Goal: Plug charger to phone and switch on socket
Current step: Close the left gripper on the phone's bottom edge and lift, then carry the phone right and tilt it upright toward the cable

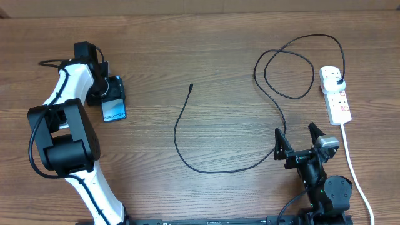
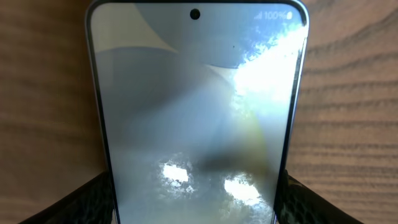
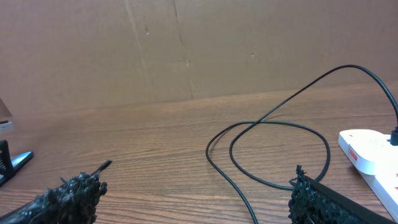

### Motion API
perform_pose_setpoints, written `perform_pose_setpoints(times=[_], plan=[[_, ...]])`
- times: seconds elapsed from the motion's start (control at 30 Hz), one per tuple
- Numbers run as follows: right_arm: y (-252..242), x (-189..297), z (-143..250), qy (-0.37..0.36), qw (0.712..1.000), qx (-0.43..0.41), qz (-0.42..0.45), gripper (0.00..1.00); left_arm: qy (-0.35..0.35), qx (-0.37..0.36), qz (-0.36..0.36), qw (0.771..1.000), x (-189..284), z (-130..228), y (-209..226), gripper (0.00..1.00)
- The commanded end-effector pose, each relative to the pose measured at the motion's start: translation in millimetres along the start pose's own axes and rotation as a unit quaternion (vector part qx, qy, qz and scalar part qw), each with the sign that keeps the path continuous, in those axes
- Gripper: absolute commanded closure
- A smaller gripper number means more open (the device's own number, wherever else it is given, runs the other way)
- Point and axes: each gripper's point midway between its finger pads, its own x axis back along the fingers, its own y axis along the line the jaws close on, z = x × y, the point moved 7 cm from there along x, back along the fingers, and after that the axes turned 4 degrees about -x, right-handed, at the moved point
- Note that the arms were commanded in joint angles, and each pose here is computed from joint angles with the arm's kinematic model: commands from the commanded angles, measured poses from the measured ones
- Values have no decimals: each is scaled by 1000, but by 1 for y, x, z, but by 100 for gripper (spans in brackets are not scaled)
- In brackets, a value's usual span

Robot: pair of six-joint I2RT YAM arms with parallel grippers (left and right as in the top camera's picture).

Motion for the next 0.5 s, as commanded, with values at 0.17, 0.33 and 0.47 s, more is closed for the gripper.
perform_pose_setpoints(times=[0.17, 0.33, 0.47], plan=[[1, 0, 1, -2, 1000, 1, -4, 0, 84, 33, 19, 996, -18, 29, -38, 33], [1, 0, 1, -2, 1000, 1, -4, 0, 89, 6, 19, 996, -19, 33, -60, 33], [1, 0, 1, -2, 1000, 1, -4, 0, 84, -28, 22, 996, -22, 37, -87, 33]])
